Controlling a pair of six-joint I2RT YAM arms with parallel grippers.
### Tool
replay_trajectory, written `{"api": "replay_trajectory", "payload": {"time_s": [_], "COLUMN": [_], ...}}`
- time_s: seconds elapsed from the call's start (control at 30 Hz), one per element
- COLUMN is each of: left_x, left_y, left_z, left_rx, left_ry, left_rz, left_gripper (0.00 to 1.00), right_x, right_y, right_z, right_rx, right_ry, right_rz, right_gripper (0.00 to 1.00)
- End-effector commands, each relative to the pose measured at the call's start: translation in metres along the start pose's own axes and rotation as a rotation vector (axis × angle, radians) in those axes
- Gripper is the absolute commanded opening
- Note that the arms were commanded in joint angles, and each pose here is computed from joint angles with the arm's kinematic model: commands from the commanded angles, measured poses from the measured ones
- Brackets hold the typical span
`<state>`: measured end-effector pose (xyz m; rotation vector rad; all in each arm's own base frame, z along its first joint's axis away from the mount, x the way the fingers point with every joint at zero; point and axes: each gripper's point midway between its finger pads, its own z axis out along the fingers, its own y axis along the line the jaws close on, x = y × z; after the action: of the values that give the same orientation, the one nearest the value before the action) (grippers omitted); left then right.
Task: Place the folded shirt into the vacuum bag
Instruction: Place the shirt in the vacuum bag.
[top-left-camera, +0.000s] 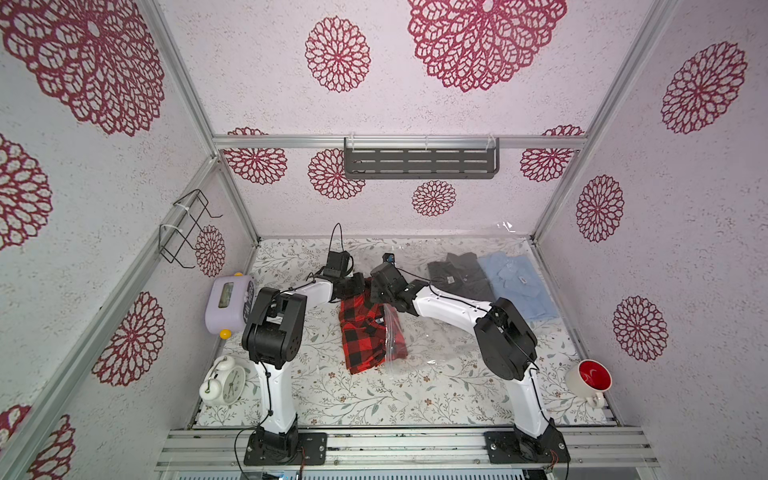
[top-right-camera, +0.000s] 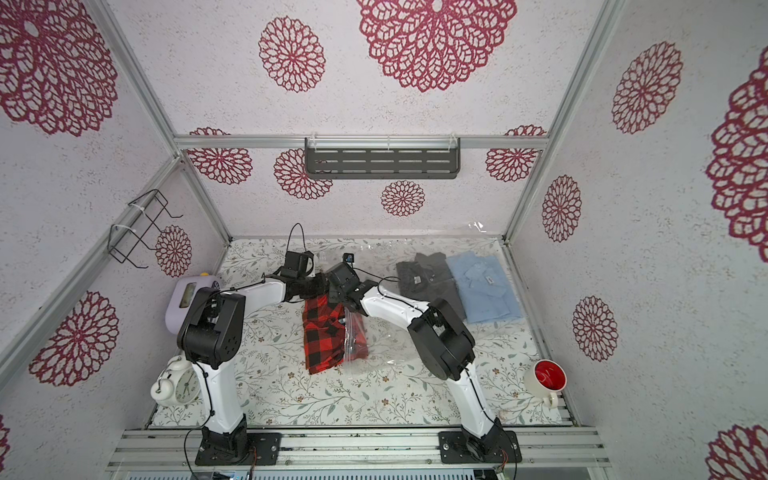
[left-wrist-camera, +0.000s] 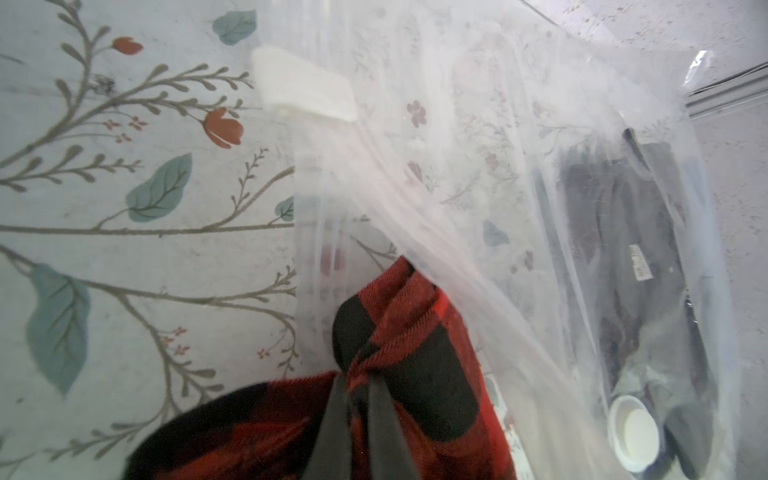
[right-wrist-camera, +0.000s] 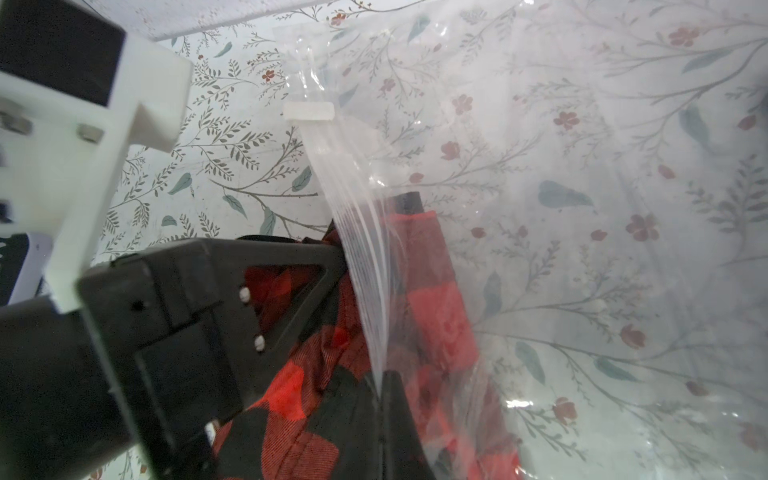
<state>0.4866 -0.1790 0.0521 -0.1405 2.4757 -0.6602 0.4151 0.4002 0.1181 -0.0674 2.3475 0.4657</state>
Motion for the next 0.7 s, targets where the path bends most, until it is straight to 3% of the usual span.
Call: {"api": "replay_trajectory", "payload": {"time_s": [0.0, 0.4, 0.53, 0.67], "left_x": [-0.019, -0.039, -0.032, -0.031], "left_y": [-0.032, -0.024, -0.021, -0.008], "left_z": [-0.015, 0.001, -0.01, -0.04], "left_rx": [0.13, 0.108, 0.08, -0.002], "left_ry": [-0.06, -0.131, -0.114, -0.129], "left_rz": [-0.023, -0.121, -0.116, -0.118], "left_gripper": [0.0, 0.02, 0.5, 0.68], "right_x": [-0.008, -0.011, -0.01, -0.011], "right_y": [0.007, 0.015, 0.011, 0.008], "right_z": [-0.007, -0.014, -0.014, -0.014], "right_rx": [0.003, -0.01, 0.008, 0.021], "right_ry": [-0.023, -0.032, -0.032, -0.032], "right_rz": [0.009, 0.0, -0.007, -0.009], "right_gripper": [0.0, 0.0, 0.0, 0.0]}}
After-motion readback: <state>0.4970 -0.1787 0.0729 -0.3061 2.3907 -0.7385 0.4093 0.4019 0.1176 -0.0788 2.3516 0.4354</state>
